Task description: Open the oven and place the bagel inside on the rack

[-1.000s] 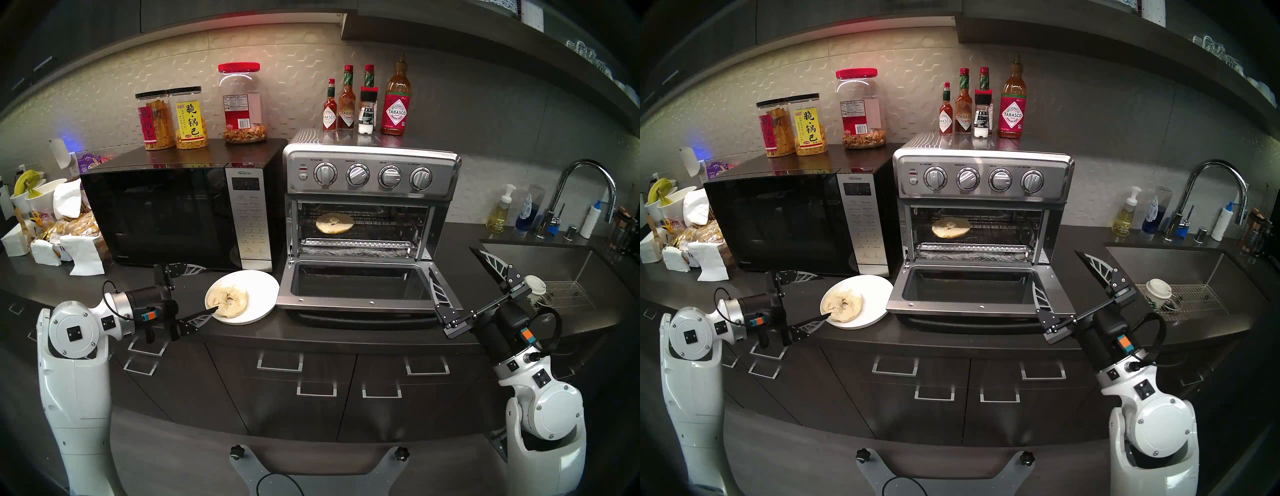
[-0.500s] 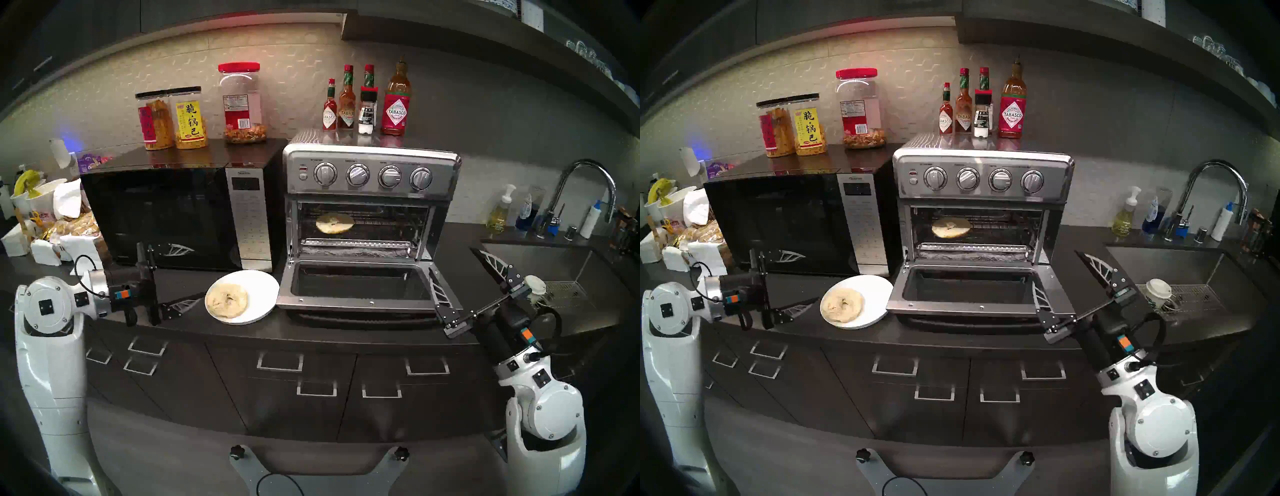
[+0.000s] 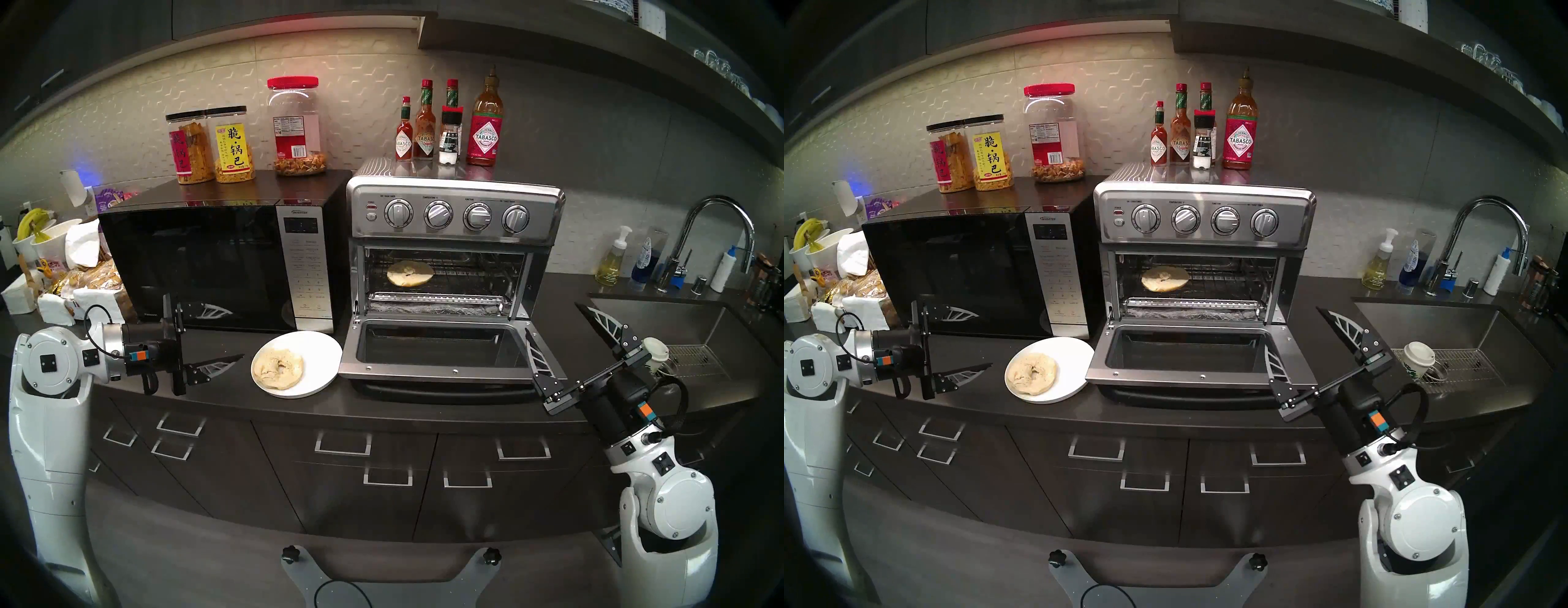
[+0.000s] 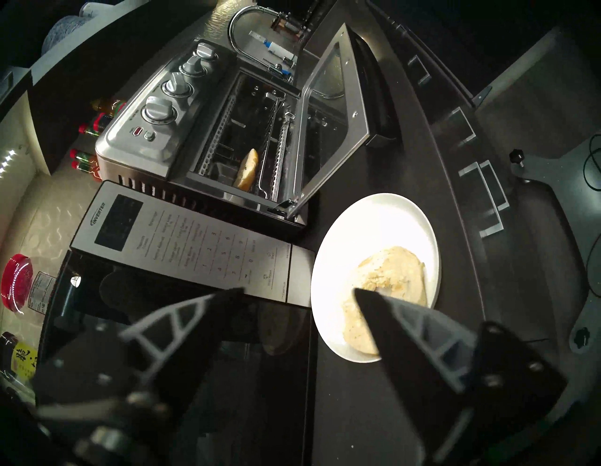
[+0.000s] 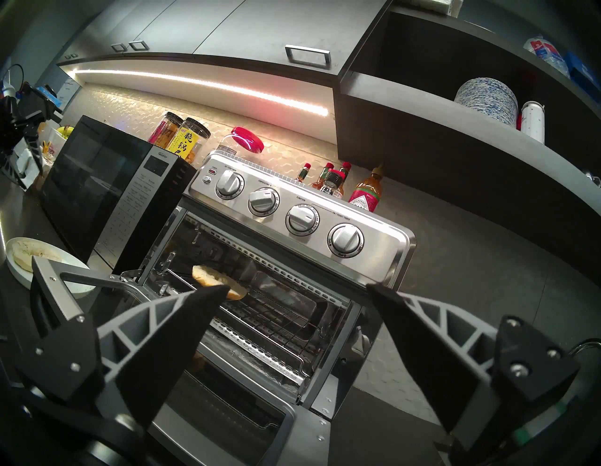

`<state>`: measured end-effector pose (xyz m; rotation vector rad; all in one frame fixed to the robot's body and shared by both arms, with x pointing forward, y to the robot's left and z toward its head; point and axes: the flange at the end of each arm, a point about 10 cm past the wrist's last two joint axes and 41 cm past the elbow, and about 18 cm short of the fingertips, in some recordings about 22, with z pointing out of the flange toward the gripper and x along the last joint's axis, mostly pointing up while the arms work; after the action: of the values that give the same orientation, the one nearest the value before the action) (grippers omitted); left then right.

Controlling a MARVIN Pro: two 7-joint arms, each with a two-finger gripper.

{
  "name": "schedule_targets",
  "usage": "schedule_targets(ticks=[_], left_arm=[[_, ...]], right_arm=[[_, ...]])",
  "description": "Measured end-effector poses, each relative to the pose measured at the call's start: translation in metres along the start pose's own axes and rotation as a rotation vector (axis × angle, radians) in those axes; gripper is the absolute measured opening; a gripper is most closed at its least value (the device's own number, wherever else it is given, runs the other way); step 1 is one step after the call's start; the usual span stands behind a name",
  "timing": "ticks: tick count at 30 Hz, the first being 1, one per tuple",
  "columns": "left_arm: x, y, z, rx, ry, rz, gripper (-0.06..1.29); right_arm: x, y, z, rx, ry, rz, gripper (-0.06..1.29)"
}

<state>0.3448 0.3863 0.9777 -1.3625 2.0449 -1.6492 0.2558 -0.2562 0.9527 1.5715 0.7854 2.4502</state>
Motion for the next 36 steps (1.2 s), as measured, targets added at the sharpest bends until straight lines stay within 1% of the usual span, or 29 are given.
schedule_targets(ticks=[1, 2, 3, 4, 5, 6, 13, 14, 17, 19, 21, 22, 23, 26, 28, 30, 32, 33, 35, 36], left_arm=[[-0.001, 0.0, 0.002, -0.007, 0.004, 0.003, 1.2], [-0.001, 0.0, 0.005, -0.016, 0.009, 0.008, 1.12], [-0.002, 0.0, 0.007, -0.024, 0.012, 0.013, 0.93], [-0.002, 0.0, 0.008, -0.028, 0.014, 0.016, 0.78], [-0.002, 0.0, 0.009, -0.033, 0.016, 0.02, 0.46], [-0.001, -0.001, 0.011, -0.044, 0.019, 0.031, 0.31], [-0.001, -0.003, 0.017, -0.083, 0.016, 0.072, 0.31], [-0.002, -0.002, 0.018, -0.088, 0.012, 0.078, 0.35], [-0.002, -0.002, 0.018, -0.108, 0.003, 0.098, 0.58], [-0.003, -0.002, 0.018, -0.118, 0.0, 0.107, 0.76], [-0.003, -0.001, 0.018, -0.127, -0.003, 0.112, 1.15], [-0.003, 0.0, 0.017, -0.13, -0.004, 0.114, 1.22], [-0.004, 0.0, 0.017, -0.132, -0.004, 0.115, 1.23], [-0.006, 0.002, 0.017, -0.144, -0.006, 0.116, 1.23], [-0.009, 0.004, 0.017, -0.153, -0.007, 0.113, 1.17], [-0.011, 0.006, 0.017, -0.16, -0.008, 0.111, 1.02], [-0.012, 0.006, 0.017, -0.163, -0.009, 0.11, 0.92], [-0.014, 0.007, 0.017, -0.168, -0.009, 0.109, 0.74], [-0.015, 0.008, 0.018, -0.178, -0.007, 0.11, 0.5], [-0.016, 0.008, 0.02, -0.185, -0.004, 0.11, 0.42]], right_arm=[[0.0, 0.0, 0.0, 0.0, 0.0, 0.0, 1.24], [0.0, 0.0, 0.0, 0.0, 0.0, 0.0, 1.24], [0.0, 0.0, 0.0, 0.0, 0.0, 0.0, 1.24], [0.0, 0.0, 0.0, 0.0, 0.0, 0.0, 1.24], [0.0, 0.0, 0.0, 0.0, 0.0, 0.0, 1.24], [0.0, 0.0, 0.0, 0.0, 0.0, 0.0, 1.24], [0.0, 0.0, 0.0, 0.0, 0.0, 0.0, 1.24], [0.0, 0.0, 0.0, 0.0, 0.0, 0.0, 1.24], [0.0, 0.0, 0.0, 0.0, 0.0, 0.0, 1.24], [0.0, 0.0, 0.0, 0.0, 0.0, 0.0, 1.24], [0.0, 0.0, 0.0, 0.0, 0.0, 0.0, 1.24], [0.0, 0.0, 0.0, 0.0, 0.0, 0.0, 1.24], [0.0, 0.0, 0.0, 0.0, 0.0, 0.0, 1.24], [0.0, 0.0, 0.0, 0.0, 0.0, 0.0, 1.24], [0.0, 0.0, 0.0, 0.0, 0.0, 0.0, 1.24], [0.0, 0.0, 0.0, 0.0, 0.0, 0.0, 1.24], [0.0, 0.0, 0.0, 0.0, 0.0, 0.0, 1.24], [0.0, 0.0, 0.0, 0.0, 0.0, 0.0, 1.24], [0.0, 0.0, 0.0, 0.0, 0.0, 0.0, 1.24], [0.0, 0.0, 0.0, 0.0, 0.0, 0.0, 1.24]])
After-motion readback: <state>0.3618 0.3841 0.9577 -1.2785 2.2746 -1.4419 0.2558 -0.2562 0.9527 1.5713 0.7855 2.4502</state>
